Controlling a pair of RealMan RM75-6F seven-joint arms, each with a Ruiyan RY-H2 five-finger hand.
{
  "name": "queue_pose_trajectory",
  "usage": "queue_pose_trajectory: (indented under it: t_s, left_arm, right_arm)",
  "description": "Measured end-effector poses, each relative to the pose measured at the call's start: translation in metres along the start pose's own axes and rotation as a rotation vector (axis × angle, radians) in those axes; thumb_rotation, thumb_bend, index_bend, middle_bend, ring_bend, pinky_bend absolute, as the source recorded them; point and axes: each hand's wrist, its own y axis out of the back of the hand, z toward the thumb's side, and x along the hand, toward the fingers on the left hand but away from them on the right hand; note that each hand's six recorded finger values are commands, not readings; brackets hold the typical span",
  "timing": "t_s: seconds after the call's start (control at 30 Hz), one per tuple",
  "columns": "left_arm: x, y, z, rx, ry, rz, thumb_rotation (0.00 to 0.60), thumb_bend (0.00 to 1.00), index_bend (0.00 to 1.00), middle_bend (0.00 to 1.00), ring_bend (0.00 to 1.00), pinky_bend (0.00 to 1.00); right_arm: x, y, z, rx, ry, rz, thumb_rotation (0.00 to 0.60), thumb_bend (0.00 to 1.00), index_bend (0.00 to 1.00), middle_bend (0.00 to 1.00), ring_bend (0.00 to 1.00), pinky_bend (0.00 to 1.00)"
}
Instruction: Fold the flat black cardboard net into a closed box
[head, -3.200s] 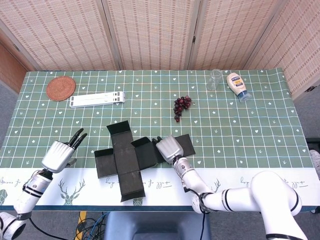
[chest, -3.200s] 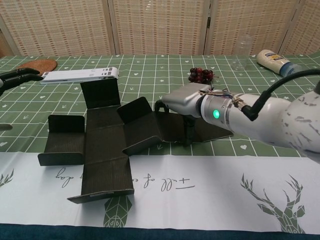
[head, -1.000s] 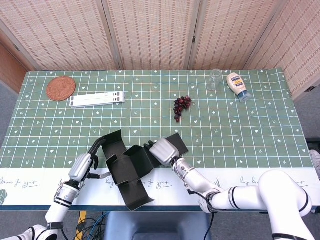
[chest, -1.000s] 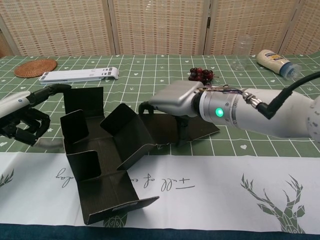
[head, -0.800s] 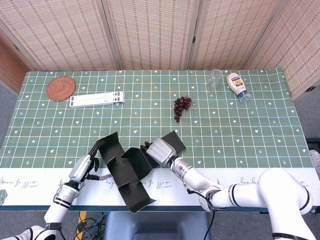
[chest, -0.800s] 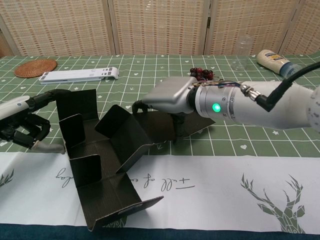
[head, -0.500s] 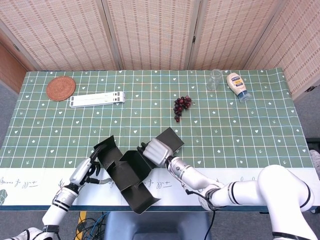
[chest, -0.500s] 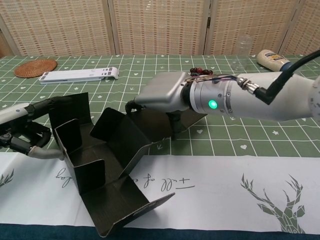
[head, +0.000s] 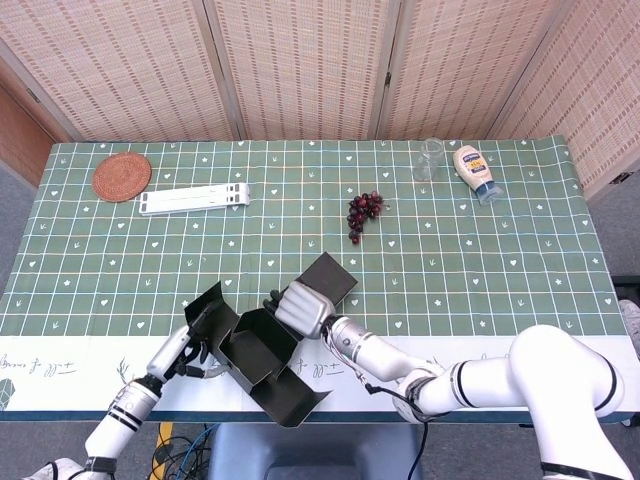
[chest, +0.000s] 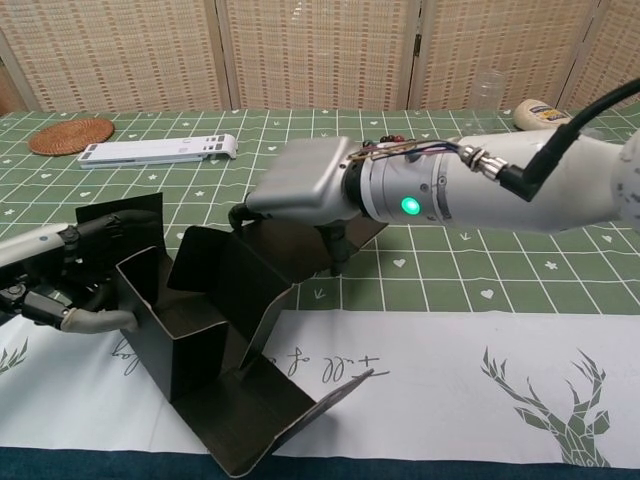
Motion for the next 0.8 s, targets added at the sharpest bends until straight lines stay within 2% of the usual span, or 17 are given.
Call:
queue_pose_trajectory:
  t_s: [0.4,0.8]
  left_arm:
    - [0.003,-0.004,-0.003,-0.115,0.033,-0.043,0.6,0.09,0.0,0.0,0.71,0.93]
    - [0.0,-0.015,-0.008,-0.22,0.041,-0.129,0.6,0.09,0.0,0.0,0.71,0.93]
  right_arm:
    - [-0.001,0.013,0.011,0.067,0.054,-0.038,0.6,0.35,0.42,0.44,0.88,1.0]
    - [-0.002,0.028,0.023,0.148,0.094,-0.087,0.6,0.35,0.42,0.45,0.88,1.0]
